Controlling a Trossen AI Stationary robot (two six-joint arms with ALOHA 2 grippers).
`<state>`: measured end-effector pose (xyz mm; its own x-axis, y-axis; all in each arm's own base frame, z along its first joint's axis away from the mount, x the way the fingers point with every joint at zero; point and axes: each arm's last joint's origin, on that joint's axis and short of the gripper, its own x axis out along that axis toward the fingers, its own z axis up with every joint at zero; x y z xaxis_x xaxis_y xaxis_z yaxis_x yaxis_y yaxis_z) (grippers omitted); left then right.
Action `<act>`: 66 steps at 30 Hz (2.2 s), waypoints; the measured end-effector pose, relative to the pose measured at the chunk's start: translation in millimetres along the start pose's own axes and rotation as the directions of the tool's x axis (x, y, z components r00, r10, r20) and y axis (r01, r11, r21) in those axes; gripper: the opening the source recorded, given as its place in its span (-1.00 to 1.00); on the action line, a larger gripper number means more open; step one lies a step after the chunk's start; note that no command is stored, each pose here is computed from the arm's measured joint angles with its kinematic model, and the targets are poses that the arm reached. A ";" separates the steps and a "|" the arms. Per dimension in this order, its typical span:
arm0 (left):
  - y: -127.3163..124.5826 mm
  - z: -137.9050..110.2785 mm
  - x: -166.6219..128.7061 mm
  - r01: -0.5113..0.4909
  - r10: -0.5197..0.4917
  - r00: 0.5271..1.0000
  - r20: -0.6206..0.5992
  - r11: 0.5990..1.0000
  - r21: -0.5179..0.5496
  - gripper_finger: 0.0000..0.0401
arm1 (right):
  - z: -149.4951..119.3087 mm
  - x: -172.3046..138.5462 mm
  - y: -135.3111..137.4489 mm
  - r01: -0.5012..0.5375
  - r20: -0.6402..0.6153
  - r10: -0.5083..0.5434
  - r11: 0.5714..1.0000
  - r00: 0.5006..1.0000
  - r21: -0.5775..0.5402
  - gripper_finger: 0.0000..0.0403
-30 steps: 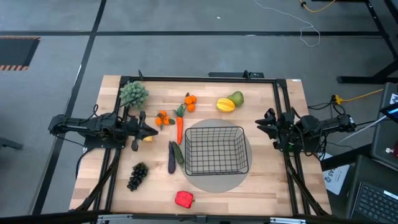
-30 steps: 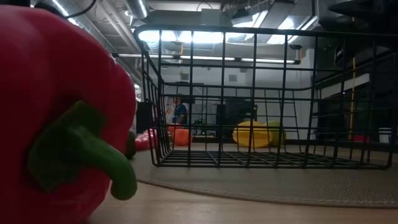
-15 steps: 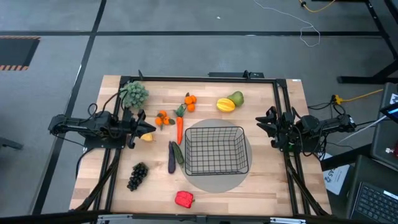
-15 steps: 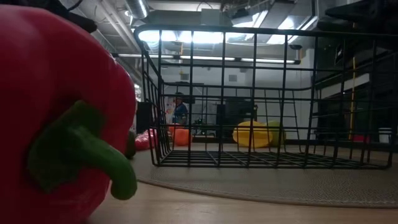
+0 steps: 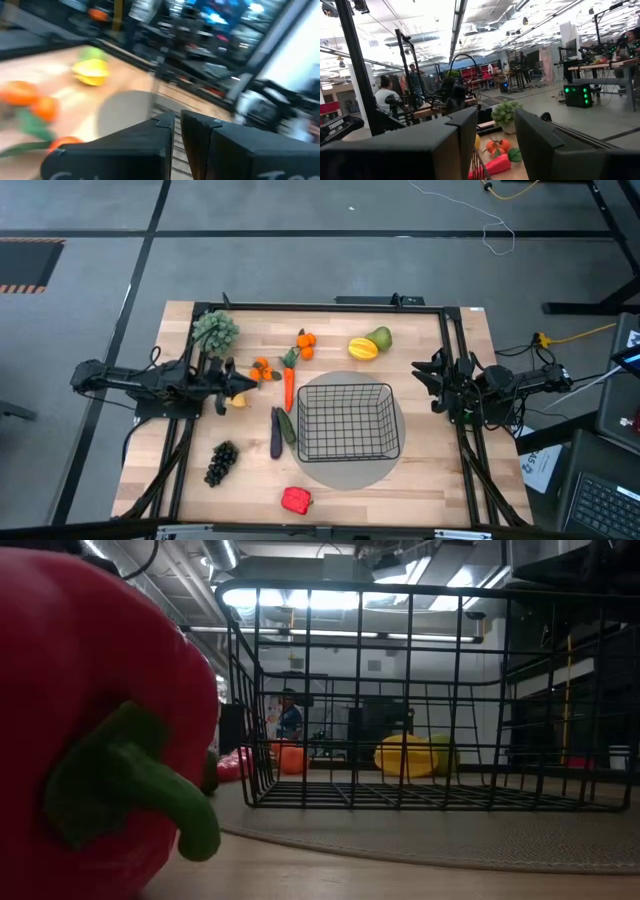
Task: Build produce basket
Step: Put the left orange tangerine into the black wire basket
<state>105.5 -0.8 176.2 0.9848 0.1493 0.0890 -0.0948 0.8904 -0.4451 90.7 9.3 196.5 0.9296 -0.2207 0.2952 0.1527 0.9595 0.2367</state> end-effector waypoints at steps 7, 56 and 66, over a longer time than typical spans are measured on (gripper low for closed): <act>5.7 -2.2 5.1 -0.165 0.166 0.986 0.029 0.985 -0.054 -0.90 | -0.2 0.0 -0.1 0.001 -0.002 -0.001 1.000 1.000 -0.006 -0.35; -45.1 21.3 90.6 -0.196 0.210 0.977 -0.044 0.956 0.218 -0.96 | -6.4 -0.2 -0.8 0.004 -0.061 -0.008 0.998 0.998 -0.060 -0.35; -45.5 22.8 90.8 -0.206 0.215 0.976 -0.028 0.962 0.181 -0.66 | -9.0 -0.4 -1.1 0.007 -0.086 -0.011 0.999 0.996 -0.046 -0.35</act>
<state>195.9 -18.0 224.9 0.9452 0.3248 -0.0334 -0.3206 0.9034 -0.2848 93.2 9.9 187.7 0.9533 -0.2157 0.2115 0.1749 0.9649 0.1959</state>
